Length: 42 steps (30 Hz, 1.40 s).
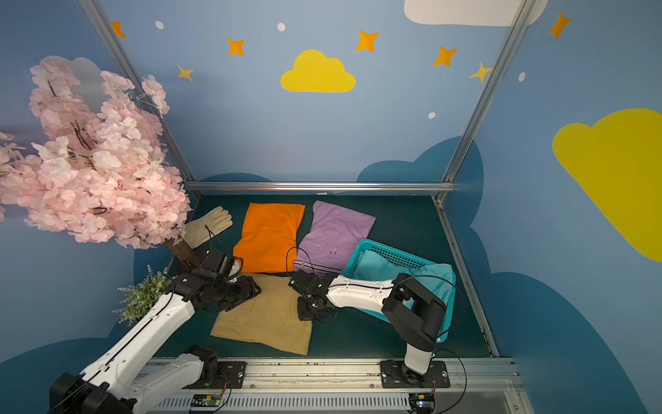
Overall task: Put the folded long pants in the basket
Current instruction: Pick up the long pant at the center of the board.
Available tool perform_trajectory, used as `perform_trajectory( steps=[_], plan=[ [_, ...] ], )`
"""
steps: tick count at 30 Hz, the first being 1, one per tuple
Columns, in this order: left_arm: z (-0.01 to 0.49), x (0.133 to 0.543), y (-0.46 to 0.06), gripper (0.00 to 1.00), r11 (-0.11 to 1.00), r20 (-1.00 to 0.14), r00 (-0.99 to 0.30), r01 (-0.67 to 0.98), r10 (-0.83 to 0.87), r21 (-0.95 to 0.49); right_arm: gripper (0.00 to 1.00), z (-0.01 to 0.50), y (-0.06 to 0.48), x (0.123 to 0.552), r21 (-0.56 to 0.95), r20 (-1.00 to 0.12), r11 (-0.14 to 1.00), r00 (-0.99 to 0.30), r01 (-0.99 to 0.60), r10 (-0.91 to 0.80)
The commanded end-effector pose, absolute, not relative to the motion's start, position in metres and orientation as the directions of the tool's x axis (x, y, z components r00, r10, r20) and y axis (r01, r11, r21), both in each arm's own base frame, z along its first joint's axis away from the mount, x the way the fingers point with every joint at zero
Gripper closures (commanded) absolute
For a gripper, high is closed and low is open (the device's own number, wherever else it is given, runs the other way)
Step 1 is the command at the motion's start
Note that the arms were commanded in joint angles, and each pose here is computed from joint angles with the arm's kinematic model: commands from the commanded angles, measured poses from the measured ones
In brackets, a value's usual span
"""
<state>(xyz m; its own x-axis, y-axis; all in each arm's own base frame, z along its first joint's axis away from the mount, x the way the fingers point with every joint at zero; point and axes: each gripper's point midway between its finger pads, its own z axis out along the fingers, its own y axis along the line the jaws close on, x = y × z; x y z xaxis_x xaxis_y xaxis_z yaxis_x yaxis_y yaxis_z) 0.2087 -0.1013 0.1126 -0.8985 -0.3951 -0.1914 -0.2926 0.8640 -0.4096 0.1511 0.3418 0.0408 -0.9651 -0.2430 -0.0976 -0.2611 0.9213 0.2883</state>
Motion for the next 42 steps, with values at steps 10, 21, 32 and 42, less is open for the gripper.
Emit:
perform_trajectory(
  steps=[10,21,32,42],
  plan=[
    [0.093,0.204,-0.09,0.17,0.873,-0.151,-0.893,-0.357,-0.423,-0.331,1.0,0.083,0.265,0.204,0.142,-0.046,0.935,-0.945,-0.326,-0.322],
    [0.047,0.171,-0.096,0.25,0.825,-0.004,-0.873,-0.46,-0.488,-0.328,1.0,0.069,0.254,0.216,0.154,-0.021,0.941,-0.953,-0.303,-0.303],
    [0.009,0.149,-0.098,0.39,0.813,0.064,-0.862,-0.498,-0.503,-0.302,1.0,0.068,0.252,0.213,0.165,-0.024,0.938,-0.952,-0.304,-0.305],
    [0.002,0.157,-0.102,0.76,0.815,0.083,-0.865,-0.495,-0.494,-0.303,1.0,0.074,0.268,0.205,0.259,-0.039,0.911,-0.946,-0.321,-0.322]
  ],
)
